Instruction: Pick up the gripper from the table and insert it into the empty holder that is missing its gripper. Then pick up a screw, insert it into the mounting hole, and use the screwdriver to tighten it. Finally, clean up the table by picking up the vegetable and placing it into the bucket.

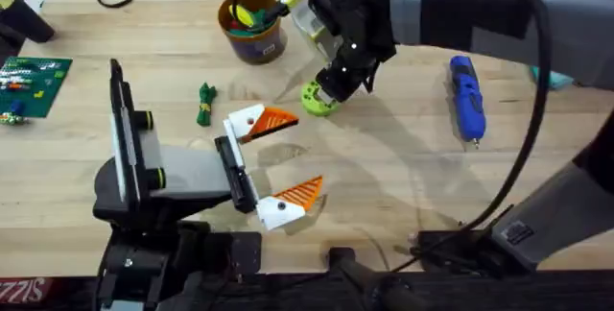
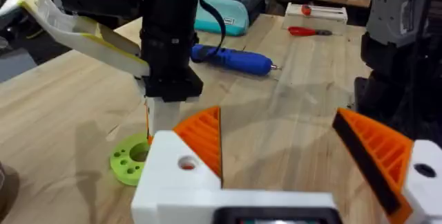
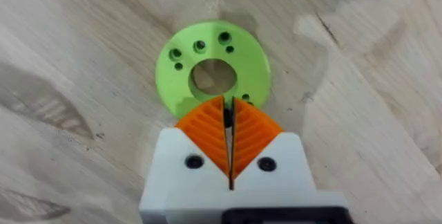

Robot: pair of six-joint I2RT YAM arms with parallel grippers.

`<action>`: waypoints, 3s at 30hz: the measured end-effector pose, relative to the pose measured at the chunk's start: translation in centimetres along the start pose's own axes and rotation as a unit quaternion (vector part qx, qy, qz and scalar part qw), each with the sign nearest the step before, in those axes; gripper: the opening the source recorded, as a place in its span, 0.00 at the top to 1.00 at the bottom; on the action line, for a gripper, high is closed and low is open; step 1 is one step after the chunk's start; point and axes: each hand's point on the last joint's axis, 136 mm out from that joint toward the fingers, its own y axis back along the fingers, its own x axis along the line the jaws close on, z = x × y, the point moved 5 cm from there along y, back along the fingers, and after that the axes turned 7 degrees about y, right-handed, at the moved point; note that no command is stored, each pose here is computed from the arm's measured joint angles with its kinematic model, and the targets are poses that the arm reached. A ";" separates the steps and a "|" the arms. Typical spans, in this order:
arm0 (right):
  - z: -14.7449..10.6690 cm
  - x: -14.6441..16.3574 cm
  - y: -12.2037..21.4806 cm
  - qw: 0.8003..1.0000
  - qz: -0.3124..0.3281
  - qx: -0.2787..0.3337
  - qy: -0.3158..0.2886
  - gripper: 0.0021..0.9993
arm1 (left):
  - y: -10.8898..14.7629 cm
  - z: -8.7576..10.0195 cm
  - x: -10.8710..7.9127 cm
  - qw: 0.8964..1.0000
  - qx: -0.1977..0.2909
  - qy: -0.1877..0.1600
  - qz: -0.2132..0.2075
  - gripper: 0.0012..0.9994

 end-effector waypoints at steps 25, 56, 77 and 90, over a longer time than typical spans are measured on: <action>-0.4 0.2 1.7 1.000 0.000 -0.003 0.000 1.00 | 0.0 0.0 0.0 1.000 0.000 0.000 0.000 0.01; -0.7 0.3 2.1 0.999 0.012 0.035 0.001 0.10 | 0.0 0.0 0.0 1.000 0.000 0.000 0.000 0.01; -0.5 0.2 0.2 0.999 0.015 0.045 0.007 0.96 | 0.0 0.0 0.0 1.000 0.000 0.000 0.000 0.01; -0.5 0.2 0.2 0.999 0.015 0.044 0.006 1.00 | 0.0 0.0 0.0 1.000 0.000 0.000 0.000 0.01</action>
